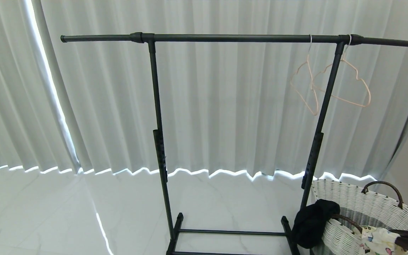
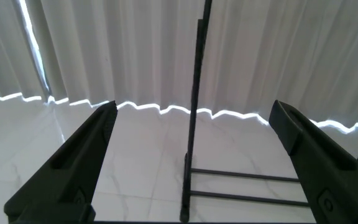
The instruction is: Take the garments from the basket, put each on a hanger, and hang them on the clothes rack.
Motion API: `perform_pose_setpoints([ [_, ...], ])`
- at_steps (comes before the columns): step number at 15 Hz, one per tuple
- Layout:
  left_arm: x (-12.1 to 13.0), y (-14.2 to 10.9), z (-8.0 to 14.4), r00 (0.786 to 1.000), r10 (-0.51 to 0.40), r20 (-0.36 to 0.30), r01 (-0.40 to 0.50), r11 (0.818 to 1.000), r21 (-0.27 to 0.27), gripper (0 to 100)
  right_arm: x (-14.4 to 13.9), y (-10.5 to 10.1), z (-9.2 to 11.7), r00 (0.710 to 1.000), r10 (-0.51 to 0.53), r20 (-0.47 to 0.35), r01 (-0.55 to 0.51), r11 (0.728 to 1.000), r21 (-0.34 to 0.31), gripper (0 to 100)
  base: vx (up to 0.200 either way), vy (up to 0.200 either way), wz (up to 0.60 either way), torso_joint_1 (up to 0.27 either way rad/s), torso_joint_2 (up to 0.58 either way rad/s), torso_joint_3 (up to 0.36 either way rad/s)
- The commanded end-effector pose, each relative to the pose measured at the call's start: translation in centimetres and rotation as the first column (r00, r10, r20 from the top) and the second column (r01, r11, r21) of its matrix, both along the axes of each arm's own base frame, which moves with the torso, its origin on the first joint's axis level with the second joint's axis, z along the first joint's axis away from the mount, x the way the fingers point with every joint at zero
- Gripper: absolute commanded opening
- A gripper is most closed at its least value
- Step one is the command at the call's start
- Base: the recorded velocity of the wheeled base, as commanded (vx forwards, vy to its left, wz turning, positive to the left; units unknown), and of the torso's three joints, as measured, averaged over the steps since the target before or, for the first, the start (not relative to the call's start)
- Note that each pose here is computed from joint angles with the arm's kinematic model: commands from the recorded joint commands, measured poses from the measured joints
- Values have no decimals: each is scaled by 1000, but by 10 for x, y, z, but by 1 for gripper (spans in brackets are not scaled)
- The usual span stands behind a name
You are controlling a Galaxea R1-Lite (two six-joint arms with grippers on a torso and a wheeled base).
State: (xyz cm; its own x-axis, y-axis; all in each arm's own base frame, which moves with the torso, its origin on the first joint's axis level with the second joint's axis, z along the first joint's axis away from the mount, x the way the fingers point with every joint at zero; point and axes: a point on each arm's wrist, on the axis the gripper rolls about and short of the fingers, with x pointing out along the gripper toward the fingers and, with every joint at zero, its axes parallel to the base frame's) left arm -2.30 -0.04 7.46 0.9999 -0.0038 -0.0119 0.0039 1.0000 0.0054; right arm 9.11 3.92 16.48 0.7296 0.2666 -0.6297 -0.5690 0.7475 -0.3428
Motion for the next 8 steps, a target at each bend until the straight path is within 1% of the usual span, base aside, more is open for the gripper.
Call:
perform_pose_setpoints([
  [1, 0, 0, 0, 1000, -2, 0, 2, 1000, 2, 100, 14, 21, 3, 996, 69, -58, -68, 997, 27, 0, 0, 0, 0, 0, 0, 0],
  [2, 0, 0, 0, 1000, -2, -2, 2, 1000, 7, 100, 18, 33, 11, 993, 95, -63, -90, 993, 70, 0, 0, 0, 0, 0, 0, 0],
  [3, 0, 0, 0, 1000, -3, -2, 3, 1000, 24, 100, 24, 47, 18, 990, 118, -79, -109, 988, 110, 0, 0, 0, 0, 0, 0, 0],
  [4, 0, 0, 0, 1000, -3, -2, 3, 999, 51, 100, 31, 58, 23, 988, 124, -94, -111, 985, 134, 0, 0, 0, 0, 0, 0, 0],
  [6, 0, 0, 0, 1000, -5, -2, 5, 998, 62, 100, 53, 81, 32, 986, 123, -110, -104, 981, 162, 0, 0, 0, 0, 0, 0, 0],
  [8, 0, 0, 0, 1000, -5, -2, 5, 998, 63, 100, 72, 100, 40, 986, 125, -108, -106, 979, 172, 0, 0, 0, 0, 0, 0, 0],
])
